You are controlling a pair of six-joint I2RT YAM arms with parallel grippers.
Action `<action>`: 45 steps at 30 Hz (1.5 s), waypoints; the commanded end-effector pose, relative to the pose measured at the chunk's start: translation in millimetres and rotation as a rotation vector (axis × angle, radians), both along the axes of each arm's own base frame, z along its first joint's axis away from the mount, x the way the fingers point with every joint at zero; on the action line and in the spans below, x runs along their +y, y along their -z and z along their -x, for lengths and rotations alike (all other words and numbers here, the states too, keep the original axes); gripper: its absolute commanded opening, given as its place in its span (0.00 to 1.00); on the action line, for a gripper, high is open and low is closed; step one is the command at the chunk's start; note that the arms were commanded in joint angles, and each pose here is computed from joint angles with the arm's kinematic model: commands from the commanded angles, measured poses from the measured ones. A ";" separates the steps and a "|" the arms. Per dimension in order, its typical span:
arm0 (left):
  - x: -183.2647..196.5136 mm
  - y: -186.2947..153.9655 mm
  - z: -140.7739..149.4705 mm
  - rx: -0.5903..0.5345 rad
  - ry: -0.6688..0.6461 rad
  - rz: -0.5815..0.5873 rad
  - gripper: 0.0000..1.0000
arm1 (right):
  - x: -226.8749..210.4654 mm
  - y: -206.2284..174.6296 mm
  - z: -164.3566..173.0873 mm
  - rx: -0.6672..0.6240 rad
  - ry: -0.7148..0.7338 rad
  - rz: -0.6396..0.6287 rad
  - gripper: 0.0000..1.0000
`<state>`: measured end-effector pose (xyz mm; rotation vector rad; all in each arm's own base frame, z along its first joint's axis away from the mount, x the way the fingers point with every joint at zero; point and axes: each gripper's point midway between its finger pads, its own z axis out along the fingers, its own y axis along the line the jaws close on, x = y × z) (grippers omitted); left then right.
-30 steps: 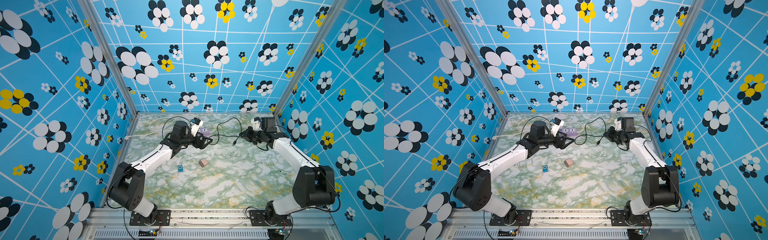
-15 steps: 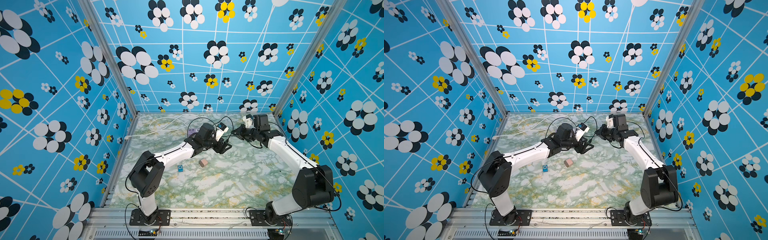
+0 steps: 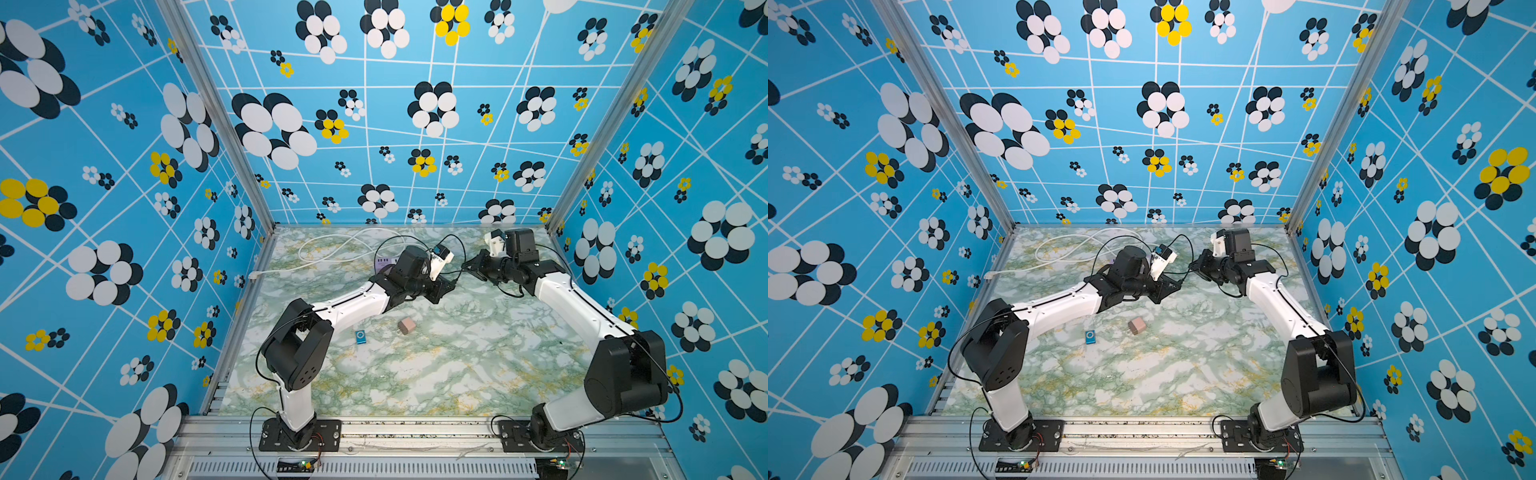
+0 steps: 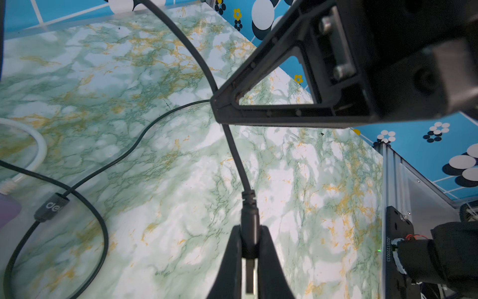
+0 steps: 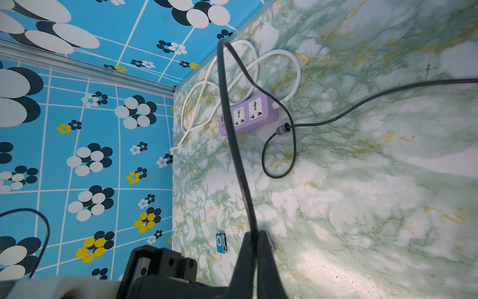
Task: Charge mp3
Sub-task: Pick up the charging cable from the center of the board.
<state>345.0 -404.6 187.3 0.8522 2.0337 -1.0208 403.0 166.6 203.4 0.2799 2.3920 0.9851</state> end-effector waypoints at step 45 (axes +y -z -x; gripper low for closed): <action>53.0 -185.0 4.0 0.095 0.259 0.481 0.00 | 80.9 -163.2 63.8 -0.643 -0.549 -0.487 0.15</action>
